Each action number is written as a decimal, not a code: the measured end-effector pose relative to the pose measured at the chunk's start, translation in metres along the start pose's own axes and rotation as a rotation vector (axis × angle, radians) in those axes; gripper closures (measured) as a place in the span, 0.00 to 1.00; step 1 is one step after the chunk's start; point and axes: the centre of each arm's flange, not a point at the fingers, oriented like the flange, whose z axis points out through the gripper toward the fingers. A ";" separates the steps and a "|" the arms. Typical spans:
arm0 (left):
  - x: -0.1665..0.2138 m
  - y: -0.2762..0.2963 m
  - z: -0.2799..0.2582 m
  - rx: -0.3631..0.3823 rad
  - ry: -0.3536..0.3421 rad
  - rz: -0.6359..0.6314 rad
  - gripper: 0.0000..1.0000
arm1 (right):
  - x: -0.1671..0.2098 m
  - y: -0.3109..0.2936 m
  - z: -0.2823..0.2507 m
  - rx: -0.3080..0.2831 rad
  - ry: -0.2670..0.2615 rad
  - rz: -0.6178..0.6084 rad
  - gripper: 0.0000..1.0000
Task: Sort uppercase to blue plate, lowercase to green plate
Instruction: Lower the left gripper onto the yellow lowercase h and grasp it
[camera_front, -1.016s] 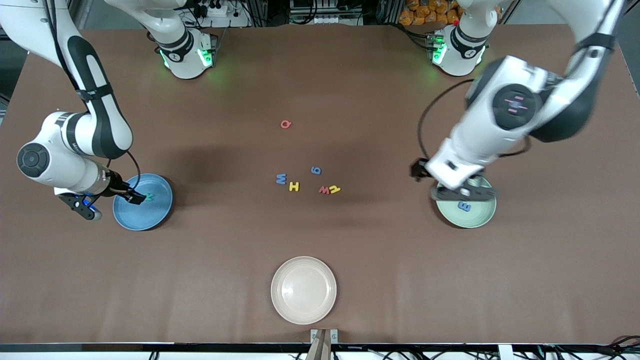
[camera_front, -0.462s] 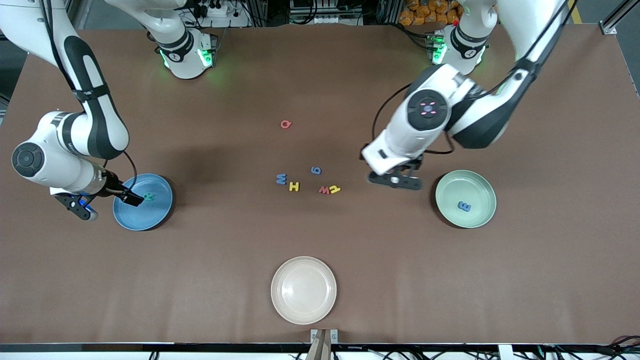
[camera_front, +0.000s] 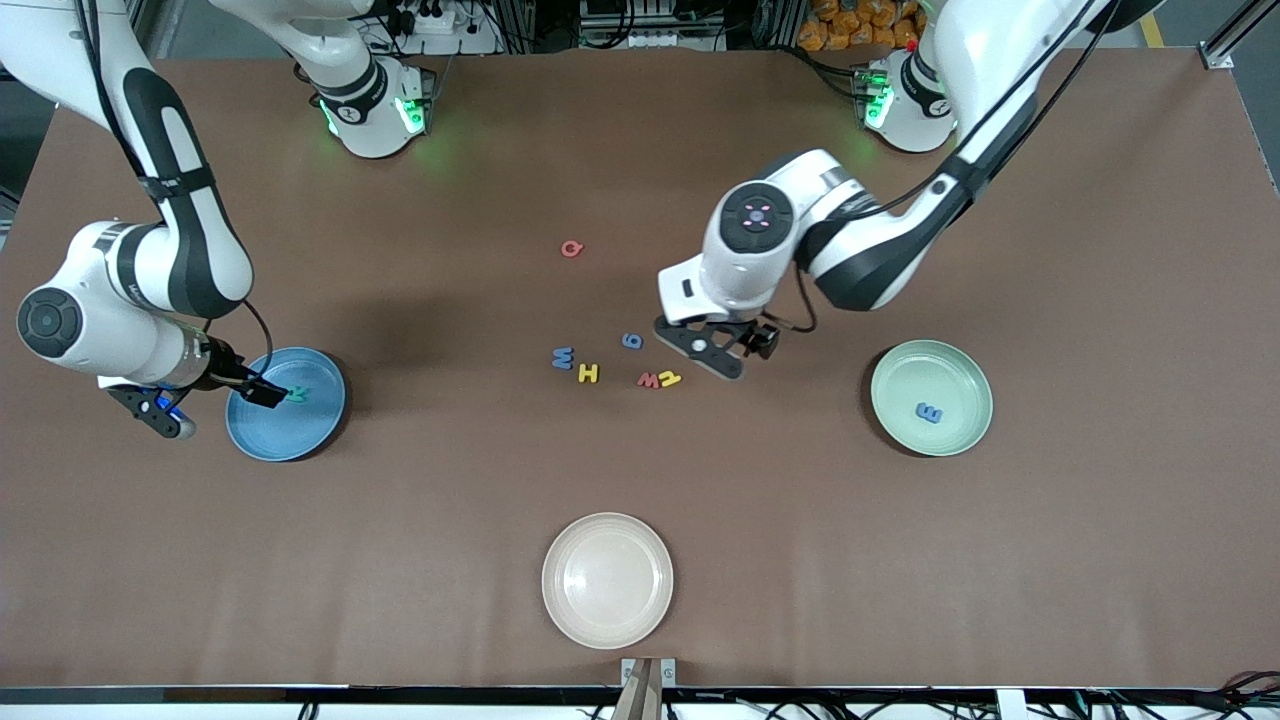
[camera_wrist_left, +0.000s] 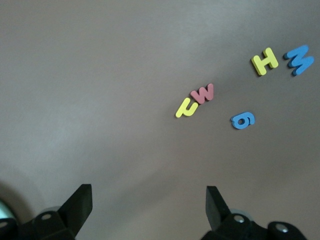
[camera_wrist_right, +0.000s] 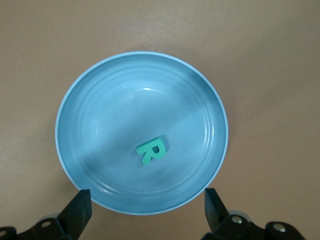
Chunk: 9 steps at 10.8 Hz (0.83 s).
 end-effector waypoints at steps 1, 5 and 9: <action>0.003 0.011 0.015 0.017 0.017 0.046 0.00 | 0.000 0.001 -0.001 -0.001 -0.002 0.001 0.00; 0.012 0.040 0.053 -0.014 0.101 0.162 0.00 | 0.001 0.005 -0.008 0.006 0.005 0.008 0.00; 0.010 0.052 0.081 0.003 0.159 0.252 0.00 | 0.003 0.004 -0.013 0.011 0.013 0.008 0.00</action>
